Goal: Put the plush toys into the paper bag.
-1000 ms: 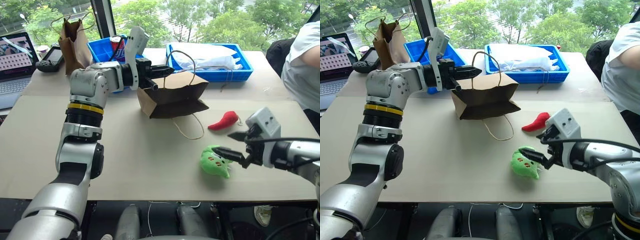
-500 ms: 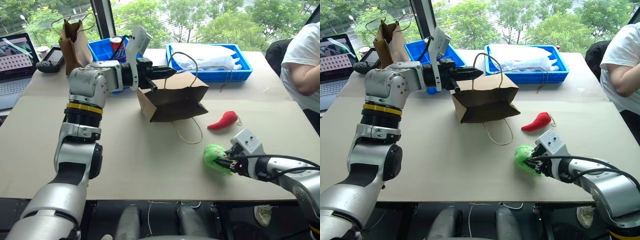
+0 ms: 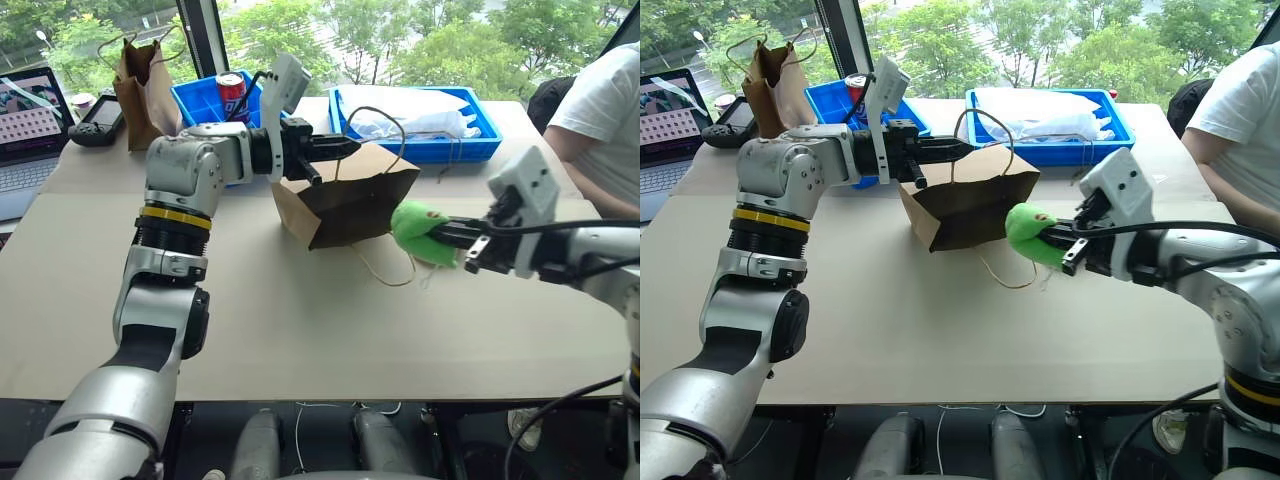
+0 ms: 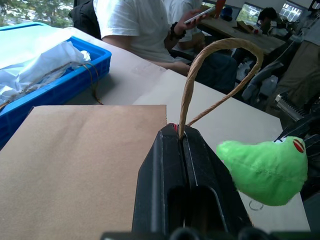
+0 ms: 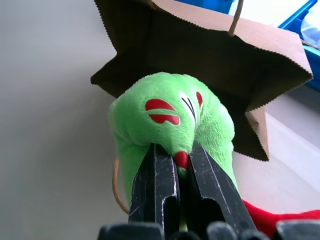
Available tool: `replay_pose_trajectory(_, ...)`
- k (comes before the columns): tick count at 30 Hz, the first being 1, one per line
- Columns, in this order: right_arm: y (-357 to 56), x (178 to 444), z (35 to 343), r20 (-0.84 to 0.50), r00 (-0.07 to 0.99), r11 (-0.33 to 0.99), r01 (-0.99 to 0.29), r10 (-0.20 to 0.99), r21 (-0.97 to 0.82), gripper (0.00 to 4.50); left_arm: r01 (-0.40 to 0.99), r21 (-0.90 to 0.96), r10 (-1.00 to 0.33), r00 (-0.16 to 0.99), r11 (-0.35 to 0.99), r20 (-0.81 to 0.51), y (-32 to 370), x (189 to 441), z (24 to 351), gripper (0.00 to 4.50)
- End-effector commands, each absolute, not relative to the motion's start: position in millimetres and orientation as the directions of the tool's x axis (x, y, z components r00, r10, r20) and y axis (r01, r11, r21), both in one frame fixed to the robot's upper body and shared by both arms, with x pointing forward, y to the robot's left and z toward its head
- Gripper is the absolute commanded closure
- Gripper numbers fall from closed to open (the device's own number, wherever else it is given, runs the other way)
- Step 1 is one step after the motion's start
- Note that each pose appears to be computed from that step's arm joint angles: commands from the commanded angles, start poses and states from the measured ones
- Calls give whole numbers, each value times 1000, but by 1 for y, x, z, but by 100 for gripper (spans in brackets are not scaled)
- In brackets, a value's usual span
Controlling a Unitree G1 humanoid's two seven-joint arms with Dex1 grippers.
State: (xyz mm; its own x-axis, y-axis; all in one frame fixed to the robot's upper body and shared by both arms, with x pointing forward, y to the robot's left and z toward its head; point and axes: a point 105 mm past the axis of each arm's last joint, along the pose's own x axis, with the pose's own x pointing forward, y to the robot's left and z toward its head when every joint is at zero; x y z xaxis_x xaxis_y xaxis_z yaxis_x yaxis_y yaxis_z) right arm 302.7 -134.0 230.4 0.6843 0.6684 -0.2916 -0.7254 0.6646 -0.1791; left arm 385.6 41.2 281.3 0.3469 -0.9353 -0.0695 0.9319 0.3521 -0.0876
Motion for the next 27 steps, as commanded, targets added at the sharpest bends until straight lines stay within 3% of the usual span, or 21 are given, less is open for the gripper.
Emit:
replay_pose_trajectory(1,-115,325,238,-213,712,686,-702,669,-194,449,941,-64,-943,331,333,-38,39,378,293,450)
replay_pose_trajectory(5,-92,345,237,-178,704,688,-710,687,-150,449,941,-69,-944,327,330,-45,39,376,290,450)
replay_pose_trajectory(10,-78,362,214,-221,691,682,-720,688,-130,449,941,-72,-944,327,330,-43,39,375,290,450)
replay_pose_trajectory(16,-70,388,203,-182,749,744,-660,637,-110,449,944,-79,-948,317,319,-41,37,370,289,450)
replay_pose_trajectory(19,-71,403,205,-109,805,808,-588,583,-24,449,945,-83,-948,316,318,-39,36,369,289,450)
replay_pose_trajectory(21,-71,410,204,-47,829,827,-548,557,126,449,944,-85,-948,316,318,-37,36,369,289,450)
replay_pose_trajectory(27,-80,419,193,12,883,810,-437,470,391,247,944,-86,-948,318,319,-32,36,368,289,450)
